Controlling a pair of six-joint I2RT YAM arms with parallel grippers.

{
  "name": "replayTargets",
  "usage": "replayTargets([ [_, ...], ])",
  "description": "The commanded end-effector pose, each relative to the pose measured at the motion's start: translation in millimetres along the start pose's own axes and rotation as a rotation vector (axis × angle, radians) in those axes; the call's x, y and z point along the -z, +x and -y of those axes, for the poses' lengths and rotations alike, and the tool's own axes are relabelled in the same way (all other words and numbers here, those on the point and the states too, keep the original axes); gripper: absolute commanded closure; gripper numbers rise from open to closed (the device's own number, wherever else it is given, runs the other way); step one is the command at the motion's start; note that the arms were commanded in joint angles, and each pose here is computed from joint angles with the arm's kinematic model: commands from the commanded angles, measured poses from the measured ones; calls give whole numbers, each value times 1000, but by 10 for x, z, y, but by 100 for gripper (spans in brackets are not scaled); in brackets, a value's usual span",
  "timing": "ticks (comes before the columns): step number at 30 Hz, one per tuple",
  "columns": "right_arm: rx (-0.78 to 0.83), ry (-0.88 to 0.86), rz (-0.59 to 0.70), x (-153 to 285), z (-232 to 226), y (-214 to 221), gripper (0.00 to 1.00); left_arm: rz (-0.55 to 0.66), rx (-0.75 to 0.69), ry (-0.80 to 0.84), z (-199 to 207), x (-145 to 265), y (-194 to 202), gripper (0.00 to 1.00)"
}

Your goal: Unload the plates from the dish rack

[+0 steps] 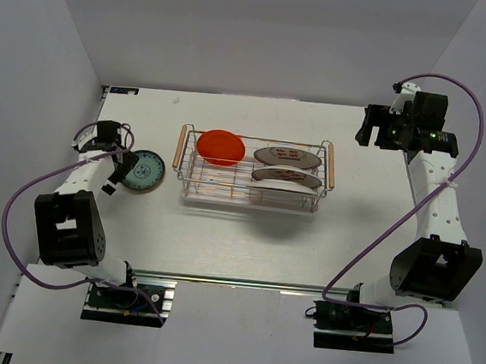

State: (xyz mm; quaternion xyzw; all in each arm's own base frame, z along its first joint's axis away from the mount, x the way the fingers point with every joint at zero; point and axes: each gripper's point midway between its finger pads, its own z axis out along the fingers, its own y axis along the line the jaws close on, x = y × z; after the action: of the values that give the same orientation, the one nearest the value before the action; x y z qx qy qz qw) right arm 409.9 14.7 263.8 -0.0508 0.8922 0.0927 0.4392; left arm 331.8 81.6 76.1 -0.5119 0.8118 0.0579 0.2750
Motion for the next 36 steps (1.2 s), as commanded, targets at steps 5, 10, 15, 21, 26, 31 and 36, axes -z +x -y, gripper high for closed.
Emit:
replayTargets([
  [5, 9, 9, 8, 28, 30, -27, 11, 65, -75, 105, 309, 371, -420, 2],
  [10, 36, -5, 15, 48, 4, -42, 11, 172, -331, 521, 1213, 1066, -818, 2],
  [15, 13, 2, 7, 3, 20, -11, 11, 98, -617, 1046, 2137, 1806, -606, 2],
  [21, 4, 7, -34, -83, 50, 57, 11, 144, -963, 1286, 2637, 2390, -230, 2],
  [26, -15, 14, -69, -185, 91, 127, 11, 110, -1411, 1380, 2679, 2388, 486, 2],
  [31, -33, 13, -126, -292, 117, 206, 11, 149, -1686, 1344, 2702, 2324, 846, 2],
  [36, -42, 22, -156, -346, 142, 276, 11, 172, -1841, 1355, 2706, 2199, 1072, 2],
])
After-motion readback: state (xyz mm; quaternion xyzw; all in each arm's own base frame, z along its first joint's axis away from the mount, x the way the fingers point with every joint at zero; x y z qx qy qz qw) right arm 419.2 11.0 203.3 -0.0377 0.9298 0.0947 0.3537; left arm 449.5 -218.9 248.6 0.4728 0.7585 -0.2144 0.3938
